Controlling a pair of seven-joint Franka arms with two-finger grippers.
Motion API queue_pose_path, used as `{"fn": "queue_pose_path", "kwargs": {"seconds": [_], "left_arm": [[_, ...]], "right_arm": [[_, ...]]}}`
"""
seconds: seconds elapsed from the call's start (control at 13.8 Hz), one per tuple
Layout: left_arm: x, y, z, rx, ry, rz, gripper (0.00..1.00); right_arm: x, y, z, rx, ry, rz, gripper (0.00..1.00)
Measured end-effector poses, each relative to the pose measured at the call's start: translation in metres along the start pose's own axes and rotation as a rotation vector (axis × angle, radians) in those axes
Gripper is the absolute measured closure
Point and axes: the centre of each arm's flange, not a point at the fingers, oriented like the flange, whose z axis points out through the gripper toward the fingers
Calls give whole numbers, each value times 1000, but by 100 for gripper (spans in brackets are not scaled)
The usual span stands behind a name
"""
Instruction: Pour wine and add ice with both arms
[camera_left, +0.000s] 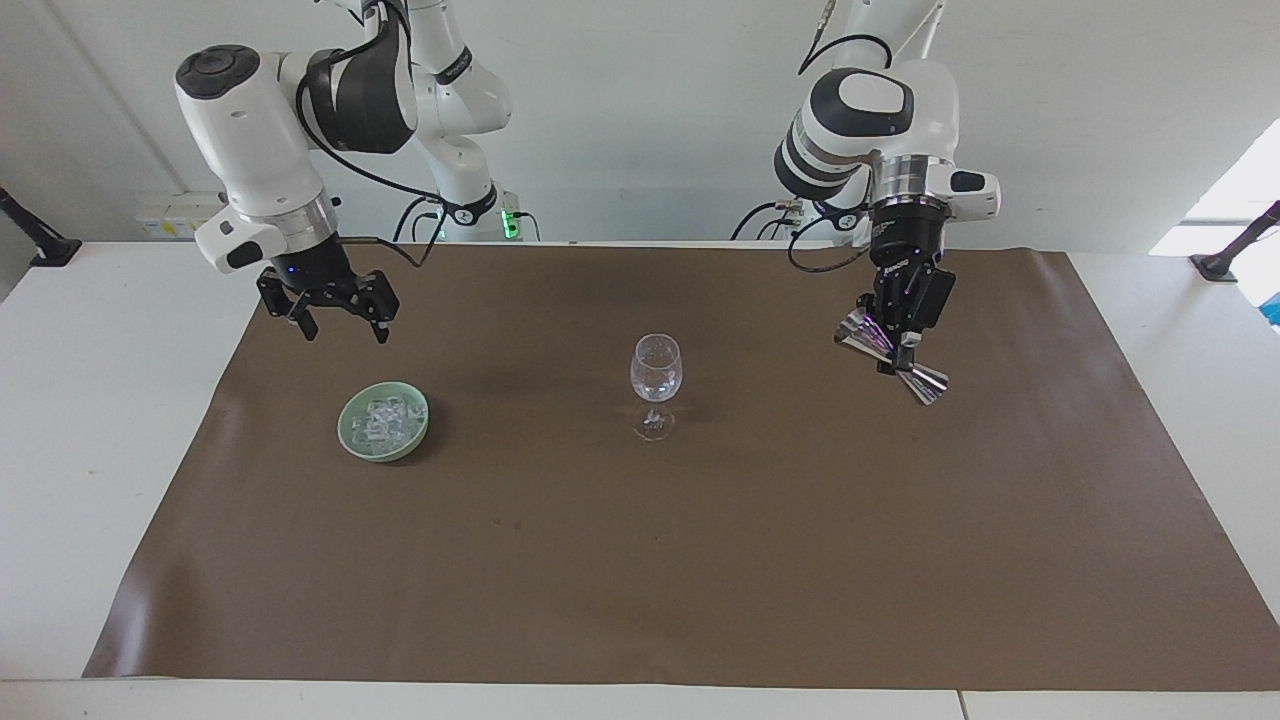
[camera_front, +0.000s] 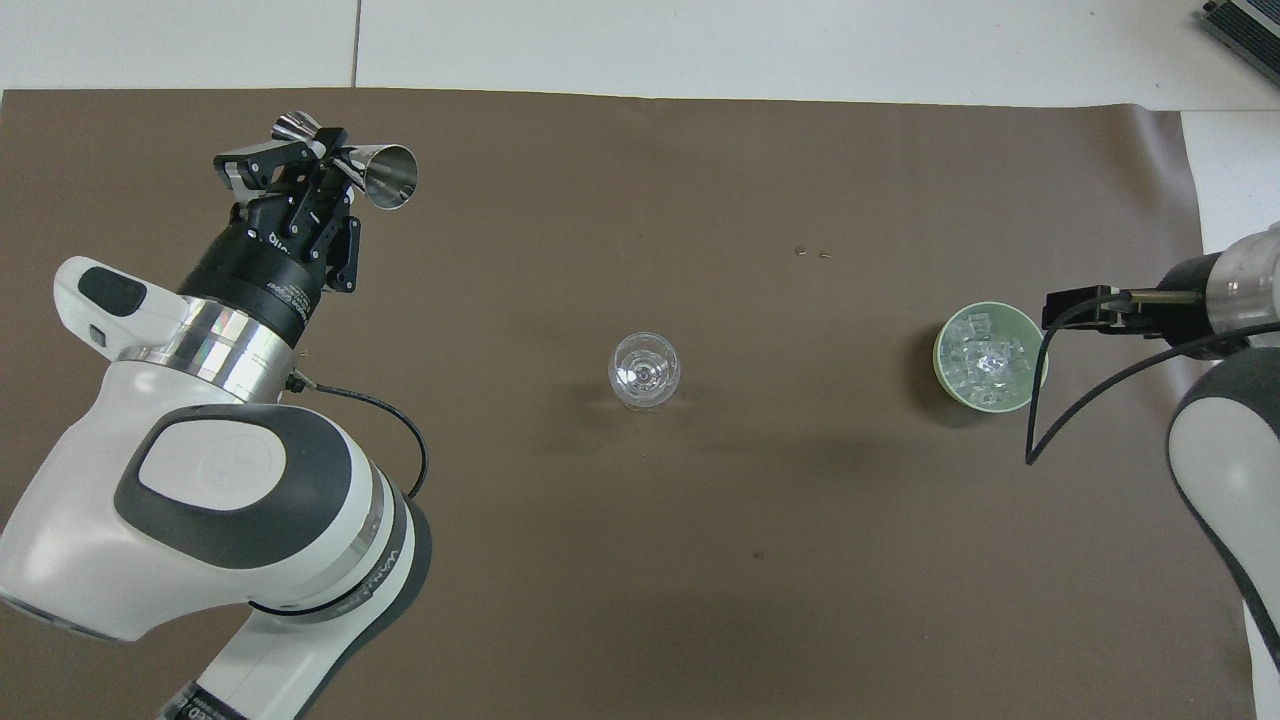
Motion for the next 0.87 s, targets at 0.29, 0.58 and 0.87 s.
{"fn": "queue_pose_path", "kwargs": {"seconds": [0.29,0.58,0.87], "left_arm": [[12,-6,1,14,23,-134,78],[25,-7,3,16,48,-252,78],[36,-19,7,38,62,-383,78]], "right_arm": [[-6,-1,41,-2,-49,-38,0],[-5,2,78,-5,-30,-87,0],[-7,4,120,-9,-35,-89,0]]}}
